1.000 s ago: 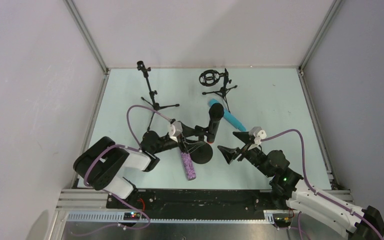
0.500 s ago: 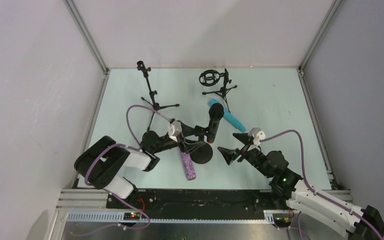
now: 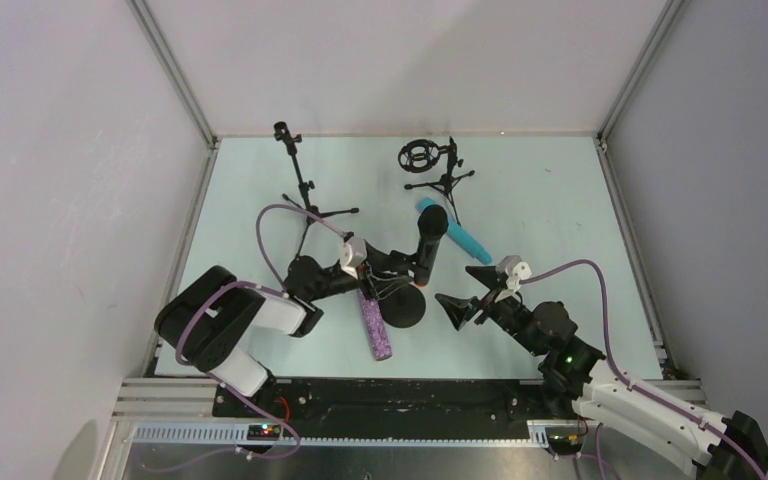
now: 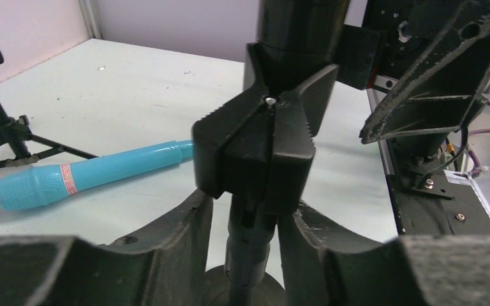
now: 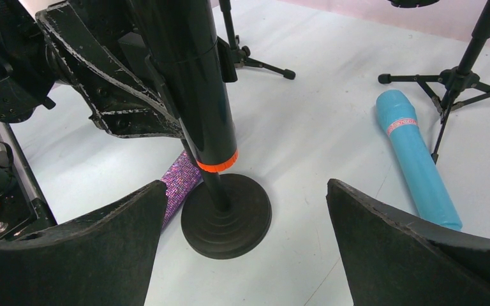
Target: Attach the microphones to the stand
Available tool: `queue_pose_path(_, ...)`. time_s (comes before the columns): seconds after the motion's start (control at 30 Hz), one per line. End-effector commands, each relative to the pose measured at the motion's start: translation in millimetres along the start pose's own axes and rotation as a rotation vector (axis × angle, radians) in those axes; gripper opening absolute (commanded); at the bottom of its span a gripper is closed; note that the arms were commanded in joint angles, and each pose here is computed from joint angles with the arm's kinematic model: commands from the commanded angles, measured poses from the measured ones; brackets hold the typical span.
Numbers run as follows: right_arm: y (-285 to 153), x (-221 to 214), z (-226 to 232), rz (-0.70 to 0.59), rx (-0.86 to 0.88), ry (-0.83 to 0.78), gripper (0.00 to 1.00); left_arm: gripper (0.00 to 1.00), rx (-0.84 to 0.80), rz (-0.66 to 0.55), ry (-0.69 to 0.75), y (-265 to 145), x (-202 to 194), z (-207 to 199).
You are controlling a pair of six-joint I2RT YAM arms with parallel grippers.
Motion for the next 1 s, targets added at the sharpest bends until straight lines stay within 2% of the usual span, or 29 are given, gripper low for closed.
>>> queue_pose_path(0.0,1.1,6.4,0.7,-0.034,0.002,-0.007,0.99,0.41,-0.039,-0.058,0.048,6.0,14.0,2.2)
queue_pose_path(0.17,1.6,4.7,0.1,-0.028,0.0,-0.012,0.99,0.05,-0.072,-0.053,0.039,6.8,14.4,-0.1)
queue_pose_path(0.23,2.0,3.8,0.2,-0.023,0.004,-0.017,0.99,0.01,-0.076,-0.054,0.031,7.3,14.8,-0.3)
queue_pose_path(0.63,4.3,-8.2,-1.9,0.028,0.011,-0.068,1.0,0.0,-0.105,-0.118,0.077,7.1,40.1,-10.2)
queue_pose_path(0.97,7.6,-13.2,7.6,0.022,0.124,-0.087,0.99,0.0,-0.145,-0.186,0.115,14.9,64.7,-23.3)
Point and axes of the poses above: each gripper's point midway between its finger pads, its own y axis out along the fingers, its own z axis along the line the jaws close on, x = y × z, the point moved 8 cm from there along -y, back along the fingers
